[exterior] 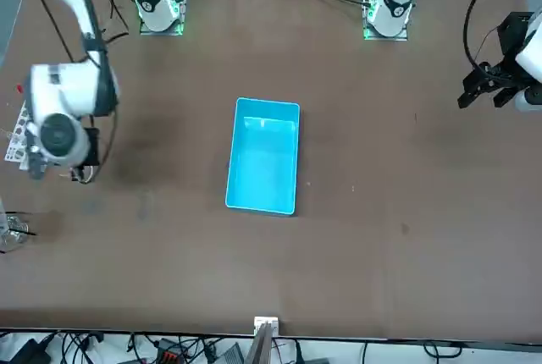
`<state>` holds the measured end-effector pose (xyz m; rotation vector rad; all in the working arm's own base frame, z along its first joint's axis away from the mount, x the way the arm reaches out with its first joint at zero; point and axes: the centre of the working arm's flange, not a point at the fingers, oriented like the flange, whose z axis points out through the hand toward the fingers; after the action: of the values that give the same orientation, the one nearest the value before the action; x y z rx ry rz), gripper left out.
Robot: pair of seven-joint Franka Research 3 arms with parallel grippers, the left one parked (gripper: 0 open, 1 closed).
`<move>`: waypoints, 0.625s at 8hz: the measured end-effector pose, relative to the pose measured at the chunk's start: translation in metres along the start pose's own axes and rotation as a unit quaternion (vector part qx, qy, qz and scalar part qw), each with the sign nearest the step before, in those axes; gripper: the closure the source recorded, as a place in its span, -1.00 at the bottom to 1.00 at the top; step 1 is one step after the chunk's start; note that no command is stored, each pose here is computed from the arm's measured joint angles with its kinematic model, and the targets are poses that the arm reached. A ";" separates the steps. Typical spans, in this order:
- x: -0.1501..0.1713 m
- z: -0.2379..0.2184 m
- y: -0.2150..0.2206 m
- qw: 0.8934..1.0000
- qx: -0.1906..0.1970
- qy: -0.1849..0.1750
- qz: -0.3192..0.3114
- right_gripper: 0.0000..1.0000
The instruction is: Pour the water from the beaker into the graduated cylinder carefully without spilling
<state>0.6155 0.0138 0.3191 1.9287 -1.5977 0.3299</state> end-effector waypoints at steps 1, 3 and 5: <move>-0.034 0.004 -0.006 0.999 -0.006 0.039 0.007 -0.22; -0.094 0.015 -0.016 0.995 -0.010 0.100 0.023 -0.22; -0.137 0.021 -0.028 0.986 -0.019 0.160 0.053 -0.22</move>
<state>0.6055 0.1144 0.2197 1.6673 -1.4834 0.6162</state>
